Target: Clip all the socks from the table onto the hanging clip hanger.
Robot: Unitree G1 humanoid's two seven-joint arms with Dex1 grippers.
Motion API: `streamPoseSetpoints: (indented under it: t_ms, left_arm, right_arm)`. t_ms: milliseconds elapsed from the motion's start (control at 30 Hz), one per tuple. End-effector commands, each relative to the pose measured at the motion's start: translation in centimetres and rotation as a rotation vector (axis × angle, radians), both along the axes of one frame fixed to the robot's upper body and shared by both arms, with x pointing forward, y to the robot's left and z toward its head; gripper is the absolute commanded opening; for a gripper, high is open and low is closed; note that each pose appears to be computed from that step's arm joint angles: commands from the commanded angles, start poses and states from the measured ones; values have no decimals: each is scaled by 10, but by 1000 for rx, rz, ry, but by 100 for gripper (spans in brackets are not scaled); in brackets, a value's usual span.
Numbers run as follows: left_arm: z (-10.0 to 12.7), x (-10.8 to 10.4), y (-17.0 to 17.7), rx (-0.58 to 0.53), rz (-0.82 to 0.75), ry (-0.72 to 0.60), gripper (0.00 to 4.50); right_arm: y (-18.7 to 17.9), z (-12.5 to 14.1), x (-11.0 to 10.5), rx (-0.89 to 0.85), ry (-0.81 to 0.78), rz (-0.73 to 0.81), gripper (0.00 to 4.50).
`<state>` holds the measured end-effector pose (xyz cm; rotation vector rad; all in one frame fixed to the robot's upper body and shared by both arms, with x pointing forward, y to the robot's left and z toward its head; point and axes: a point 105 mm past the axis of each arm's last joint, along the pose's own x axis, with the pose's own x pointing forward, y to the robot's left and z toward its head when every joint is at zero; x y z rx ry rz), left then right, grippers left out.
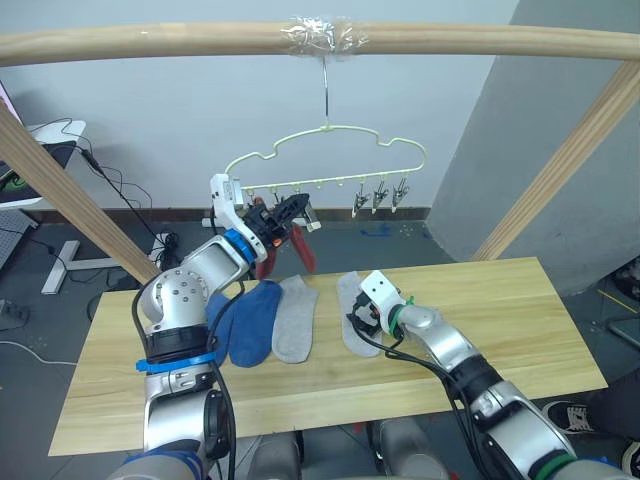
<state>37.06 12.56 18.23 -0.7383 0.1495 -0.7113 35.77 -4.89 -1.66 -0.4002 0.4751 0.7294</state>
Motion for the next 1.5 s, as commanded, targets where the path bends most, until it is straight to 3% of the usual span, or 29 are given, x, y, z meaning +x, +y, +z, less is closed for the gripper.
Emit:
streamPoseSetpoints:
  t_ms: [33,167,400,600,867,1200,1500]
  left_arm:
    - [13,-7,-2,-7,-14,-45,0]
    - [11,-10,-2,-3,-6,-44,0]
    - [8,-12,-5,-15,-24,-27,0]
    - [4,-15,-7,-86,-82,43,0]
    - [3,-15,-4,-164,-113,114,0]
    - [7,-15,-11,-190,-130,114,0]
    - [11,-12,-13,-194,-129,103,0]
  right_arm:
    - [-12,-27,-12,-32,80,-1,361]
    - [-21,-29,-16,-9,99,-2,214]
    - [-39,-15,-23,25,46,7,2]
    - [-45,39,-47,87,-129,111,2]
    - [-36,116,-79,242,-293,116,2]
    - [-7,153,-78,336,-365,114,2]
    - [6,164,-77,364,-363,140,2]
